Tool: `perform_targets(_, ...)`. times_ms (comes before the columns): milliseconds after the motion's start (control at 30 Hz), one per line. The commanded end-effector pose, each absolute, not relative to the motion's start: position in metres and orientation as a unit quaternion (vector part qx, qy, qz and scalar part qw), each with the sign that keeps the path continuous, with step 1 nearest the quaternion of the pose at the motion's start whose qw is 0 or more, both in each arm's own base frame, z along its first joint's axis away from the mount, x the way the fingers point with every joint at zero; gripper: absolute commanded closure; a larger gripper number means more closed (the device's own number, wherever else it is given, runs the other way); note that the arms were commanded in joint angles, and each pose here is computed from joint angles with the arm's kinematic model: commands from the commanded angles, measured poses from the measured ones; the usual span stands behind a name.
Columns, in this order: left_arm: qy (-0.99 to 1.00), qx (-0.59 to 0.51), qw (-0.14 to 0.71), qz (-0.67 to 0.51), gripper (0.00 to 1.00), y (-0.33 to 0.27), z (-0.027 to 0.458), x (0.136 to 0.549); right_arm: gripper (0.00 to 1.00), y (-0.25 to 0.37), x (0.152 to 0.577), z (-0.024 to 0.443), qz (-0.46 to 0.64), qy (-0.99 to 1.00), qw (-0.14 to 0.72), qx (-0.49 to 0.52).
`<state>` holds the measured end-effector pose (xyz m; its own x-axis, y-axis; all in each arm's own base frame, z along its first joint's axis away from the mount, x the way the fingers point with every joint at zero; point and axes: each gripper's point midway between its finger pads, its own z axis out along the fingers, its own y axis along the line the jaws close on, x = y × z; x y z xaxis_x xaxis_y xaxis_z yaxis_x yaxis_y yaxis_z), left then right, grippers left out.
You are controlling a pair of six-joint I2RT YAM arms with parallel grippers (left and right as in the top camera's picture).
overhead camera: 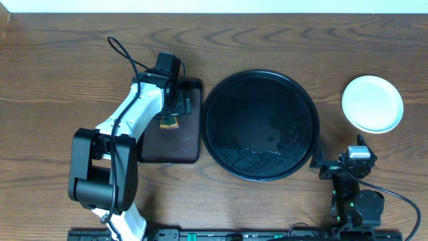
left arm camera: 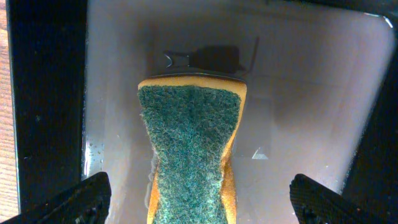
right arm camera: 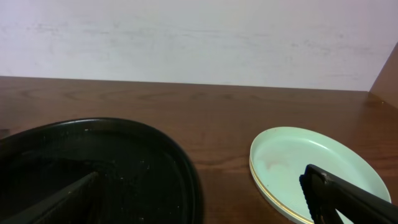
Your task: Clean dirty plates on tray and stack at the side
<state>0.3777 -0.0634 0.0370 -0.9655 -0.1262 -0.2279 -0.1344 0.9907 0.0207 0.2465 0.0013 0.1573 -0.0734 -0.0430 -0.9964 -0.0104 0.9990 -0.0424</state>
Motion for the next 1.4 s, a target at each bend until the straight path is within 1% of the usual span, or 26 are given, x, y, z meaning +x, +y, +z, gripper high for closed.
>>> perform_targets(0,0.991,-0.068,0.115,0.026,0.08,-0.059,0.037,0.379,0.01,0.004,0.246,0.157,-0.004,0.732,0.681,-0.015)
perform_targets(133,0.985,-0.07,0.159,0.014,0.08,-0.06,0.071,0.384,0.01,0.004,0.246,0.157,-0.004,0.732,0.681,-0.015)
perform_targets(200,0.973,-0.074,0.217,0.003,0.08,-0.058,0.114,0.388,0.01,0.004,0.246,0.157,-0.004,0.732,0.681,-0.015)
perform_targets(267,0.953,-0.086,0.29,-0.001,0.08,-0.05,0.169,0.386,0.01,0.004,0.246,0.157,-0.004,0.732,0.681,-0.015)
perform_targets(300,0.947,-0.089,0.309,-0.006,0.08,-0.048,0.184,0.383,0.01,0.004,0.246,0.157,-0.004,0.732,0.681,-0.015)
perform_targets(433,0.908,-0.108,0.404,-0.029,0.08,-0.032,0.26,0.362,0.01,0.004,0.246,0.157,-0.004,0.732,0.681,-0.015)
perform_targets(533,0.885,-0.124,0.447,-0.034,0.08,-0.017,0.295,0.337,0.01,0.004,0.246,0.157,-0.004,0.732,0.681,-0.015)
perform_targets(600,0.878,-0.138,0.458,-0.03,0.08,-0.004,0.303,0.315,0.01,0.004,0.246,0.157,-0.004,0.732,0.681,-0.015)
perform_targets(700,0.871,-0.163,0.463,-0.017,0.08,0.015,0.295,0.283,0.01,0.004,0.246,0.157,-0.004,0.732,0.681,-0.015)
perform_targets(867,0.863,-0.193,0.466,-0.002,0.08,0.034,0.254,0.24,0.01,0.004,0.246,0.157,-0.004,0.732,0.681,-0.015)
perform_targets(967,0.849,-0.197,0.49,-0.004,0.08,0.035,0.232,0.225,0.01,0.004,0.246,0.157,-0.004,0.732,0.681,-0.015)
perform_targets(1100,0.793,-0.193,0.577,-0.022,0.08,0.035,0.234,0.227,0.01,0.004,0.246,0.157,-0.004,0.732,0.681,-0.015)
perform_targets(1200,0.726,-0.18,0.662,-0.048,0.07,0.032,0.256,0.232,0.01,0.004,0.246,0.157,-0.004,0.732,0.681,-0.015)
perform_targets(1267,0.66,-0.165,0.73,-0.069,0.07,0.028,0.281,0.231,0.01,0.004,0.246,0.157,-0.004,0.732,0.681,-0.015)
perform_targets(1367,0.59,-0.147,0.789,-0.089,0.08,0.024,0.304,0.224,0.01,0.004,0.246,0.157,-0.004,0.732,0.681,-0.015)
